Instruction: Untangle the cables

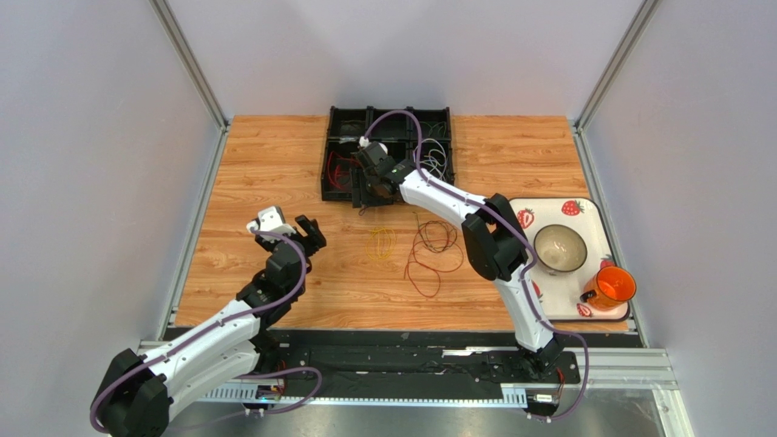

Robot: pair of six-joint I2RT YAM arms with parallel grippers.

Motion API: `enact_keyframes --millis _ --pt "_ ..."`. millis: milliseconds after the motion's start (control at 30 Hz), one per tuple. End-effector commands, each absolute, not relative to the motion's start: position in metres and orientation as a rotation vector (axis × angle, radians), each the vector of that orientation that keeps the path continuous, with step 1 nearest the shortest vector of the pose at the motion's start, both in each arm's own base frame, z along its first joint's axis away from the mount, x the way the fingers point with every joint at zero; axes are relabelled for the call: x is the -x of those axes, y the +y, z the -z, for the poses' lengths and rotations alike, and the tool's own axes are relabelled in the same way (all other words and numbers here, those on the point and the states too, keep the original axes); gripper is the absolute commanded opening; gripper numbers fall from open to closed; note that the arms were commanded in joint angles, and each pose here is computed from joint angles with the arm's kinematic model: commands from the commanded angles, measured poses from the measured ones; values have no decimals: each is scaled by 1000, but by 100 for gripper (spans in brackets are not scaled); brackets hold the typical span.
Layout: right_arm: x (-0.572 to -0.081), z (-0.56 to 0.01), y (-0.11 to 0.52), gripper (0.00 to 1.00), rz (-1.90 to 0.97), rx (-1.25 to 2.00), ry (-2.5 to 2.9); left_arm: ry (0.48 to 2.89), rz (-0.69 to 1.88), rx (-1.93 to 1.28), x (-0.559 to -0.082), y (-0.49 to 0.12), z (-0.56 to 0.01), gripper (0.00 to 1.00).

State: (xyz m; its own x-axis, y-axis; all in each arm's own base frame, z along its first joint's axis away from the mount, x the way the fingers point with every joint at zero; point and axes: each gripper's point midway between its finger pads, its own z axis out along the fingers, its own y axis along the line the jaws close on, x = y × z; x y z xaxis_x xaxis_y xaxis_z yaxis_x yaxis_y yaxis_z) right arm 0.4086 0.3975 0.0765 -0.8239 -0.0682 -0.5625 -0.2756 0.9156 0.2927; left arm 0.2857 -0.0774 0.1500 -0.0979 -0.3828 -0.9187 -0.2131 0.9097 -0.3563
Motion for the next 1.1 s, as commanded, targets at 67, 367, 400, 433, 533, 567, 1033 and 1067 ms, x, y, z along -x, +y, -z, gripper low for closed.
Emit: enact_keyframes --millis 67,367,400,433,533,567,1033,1067 --pt "-410 -81 410 49 -511 241 2508 1663 169 479 -287 -76 -153 79" --pt "-404 -82 408 27 -475 253 2521 1654 180 481 -286 -76 -155 79" --pt "-403 -81 407 19 -472 253 2525 1657 175 480 -286 -76 -154 79" --pt "-403 -82 407 14 -468 252 2526 1658 176 479 -286 -76 -154 79" --pt "-399 -77 403 2 -463 249 2549 1657 175 480 -286 -76 -154 79" --pt "-398 -78 404 0 -468 245 2548 1656 176 481 -286 -76 -154 79" --pt "-444 -203 384 0 -536 206 2299 1655 182 481 -284 -76 -153 79" --pt "-449 -210 381 0 -541 198 2284 1654 180 483 -285 -75 -153 79"
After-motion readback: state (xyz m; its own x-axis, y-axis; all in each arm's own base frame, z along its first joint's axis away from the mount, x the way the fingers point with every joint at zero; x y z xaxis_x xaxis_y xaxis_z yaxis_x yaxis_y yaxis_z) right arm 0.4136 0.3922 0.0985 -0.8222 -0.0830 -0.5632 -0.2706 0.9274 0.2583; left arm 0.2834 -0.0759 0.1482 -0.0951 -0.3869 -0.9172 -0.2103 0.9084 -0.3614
